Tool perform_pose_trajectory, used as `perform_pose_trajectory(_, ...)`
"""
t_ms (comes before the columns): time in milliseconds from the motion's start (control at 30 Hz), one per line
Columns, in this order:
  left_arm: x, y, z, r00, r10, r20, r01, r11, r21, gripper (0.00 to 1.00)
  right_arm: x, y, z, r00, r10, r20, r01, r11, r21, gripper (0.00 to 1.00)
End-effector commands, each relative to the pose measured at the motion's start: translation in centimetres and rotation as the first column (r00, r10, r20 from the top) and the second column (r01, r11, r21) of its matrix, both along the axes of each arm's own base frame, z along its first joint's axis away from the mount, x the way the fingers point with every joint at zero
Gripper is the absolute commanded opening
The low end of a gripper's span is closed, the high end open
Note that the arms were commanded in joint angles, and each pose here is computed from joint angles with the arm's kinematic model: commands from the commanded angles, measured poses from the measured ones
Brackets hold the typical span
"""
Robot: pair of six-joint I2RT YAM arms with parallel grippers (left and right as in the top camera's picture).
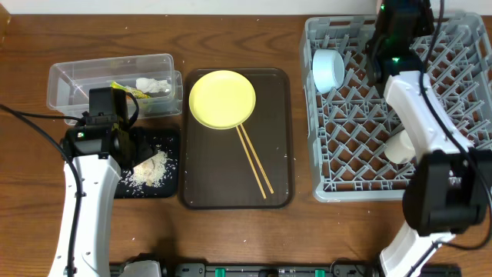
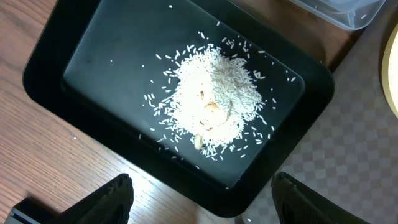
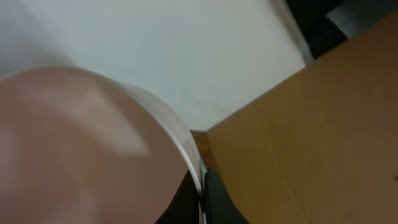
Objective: Sort waste into correct bins and load items into the dishwasher rack
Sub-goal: 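Carry the white bowl into the rack beside the blue bowl, release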
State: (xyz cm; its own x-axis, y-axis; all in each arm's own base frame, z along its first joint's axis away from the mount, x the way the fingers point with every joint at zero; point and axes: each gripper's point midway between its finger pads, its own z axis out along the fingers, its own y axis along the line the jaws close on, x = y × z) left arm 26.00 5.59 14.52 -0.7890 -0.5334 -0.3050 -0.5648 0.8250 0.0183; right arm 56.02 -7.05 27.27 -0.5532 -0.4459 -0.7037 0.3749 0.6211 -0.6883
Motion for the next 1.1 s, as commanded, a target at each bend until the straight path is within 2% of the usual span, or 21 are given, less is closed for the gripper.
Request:
perform_pose_trajectory(0, -0.1, 0.3, 0.1, 1.000, 0.020, 0.000, -0.020, 1.000, 0.008, 0.74, -0.1, -1.7, -1.5, 0.995, -0.095, -0.026, 0.094, 0.994, -0.050, 0.01)
perform_pose_trajectory(367, -0.1, 0.3, 0.1, 1.000, 0.020, 0.000, -0.020, 1.000, 0.008, 0.74, 1.0, -0.6, -7.0, 0.988, -0.106, -0.116, 0.098, 0.992, -0.074, 0.01)
perform_pose_trajectory(733, -0.2, 0.3, 0.0, 1.000, 0.020, -0.003, -0.020, 1.000, 0.007, 0.74, 1.2, 1.0, -9.3, 0.986, -0.096, -0.137, 0.090, 0.995, -0.045, 0.01)
perform_pose_trajectory(1067, -0.3, 0.3, 0.0, 1.000, 0.020, -0.007, -0.020, 1.000, 0.007, 0.74, -0.3, 2.7, -12.1, 0.971, -0.094, -0.221, 0.099, 0.995, 0.010, 0.01)
